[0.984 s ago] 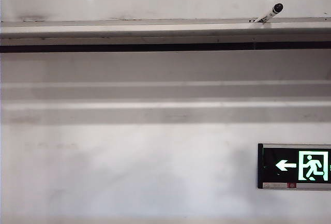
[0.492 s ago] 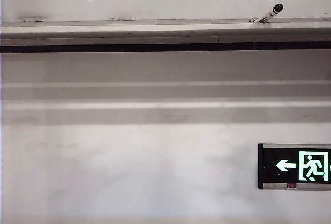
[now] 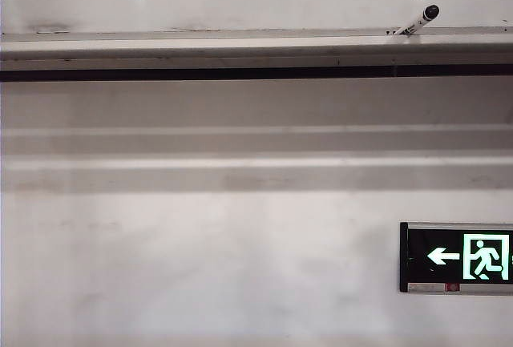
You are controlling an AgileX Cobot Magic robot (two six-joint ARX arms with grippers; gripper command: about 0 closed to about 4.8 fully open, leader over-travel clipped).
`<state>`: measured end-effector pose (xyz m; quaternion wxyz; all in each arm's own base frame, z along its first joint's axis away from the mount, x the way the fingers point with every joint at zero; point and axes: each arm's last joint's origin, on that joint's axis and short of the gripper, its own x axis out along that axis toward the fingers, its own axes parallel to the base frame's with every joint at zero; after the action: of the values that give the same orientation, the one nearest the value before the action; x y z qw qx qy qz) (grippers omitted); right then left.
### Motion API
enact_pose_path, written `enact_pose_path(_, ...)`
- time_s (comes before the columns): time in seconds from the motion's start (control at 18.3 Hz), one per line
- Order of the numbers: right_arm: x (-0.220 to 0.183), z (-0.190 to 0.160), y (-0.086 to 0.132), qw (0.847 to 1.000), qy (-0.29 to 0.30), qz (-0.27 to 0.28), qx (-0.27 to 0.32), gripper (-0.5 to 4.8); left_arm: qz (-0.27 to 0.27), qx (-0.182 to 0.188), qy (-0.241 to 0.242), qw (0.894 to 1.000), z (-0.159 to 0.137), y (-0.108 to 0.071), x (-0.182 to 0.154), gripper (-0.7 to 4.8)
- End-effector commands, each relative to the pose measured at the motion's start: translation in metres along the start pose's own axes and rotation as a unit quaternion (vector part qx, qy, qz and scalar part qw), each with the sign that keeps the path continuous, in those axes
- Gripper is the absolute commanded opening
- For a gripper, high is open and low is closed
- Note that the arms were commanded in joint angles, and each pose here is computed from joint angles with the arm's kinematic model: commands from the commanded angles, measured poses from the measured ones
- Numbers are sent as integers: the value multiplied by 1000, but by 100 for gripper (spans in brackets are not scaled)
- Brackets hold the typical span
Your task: Wipe the whiteboard clean using the black magnetic whiteboard eraser attached to the whiteboard.
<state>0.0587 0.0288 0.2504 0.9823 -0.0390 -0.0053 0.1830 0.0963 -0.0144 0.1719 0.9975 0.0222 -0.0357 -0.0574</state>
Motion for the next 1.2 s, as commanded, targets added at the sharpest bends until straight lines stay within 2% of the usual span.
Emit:
enact_pose_path(0.05, 0, 2, 0, 1000, -8, -1, 3, -4, 23, 3, 1, 1000, 0, 3, 0, -6)
enact_pose_path(0.33, 0, 2, 0, 1000, -8, -1, 3, -4, 64, 6, 15, 998, -3, 11, 0, -6)
enact_pose_path(0.6, 0, 2, 0, 1000, -8, -1, 3, -4, 62, 31, 21, 997, -4, 11, -1, -6)
enact_pose_path(1.2, 0, 2, 0, 1000, -8, -1, 3, -4, 52, 29, 22, 998, -4, 7, 0, -6)
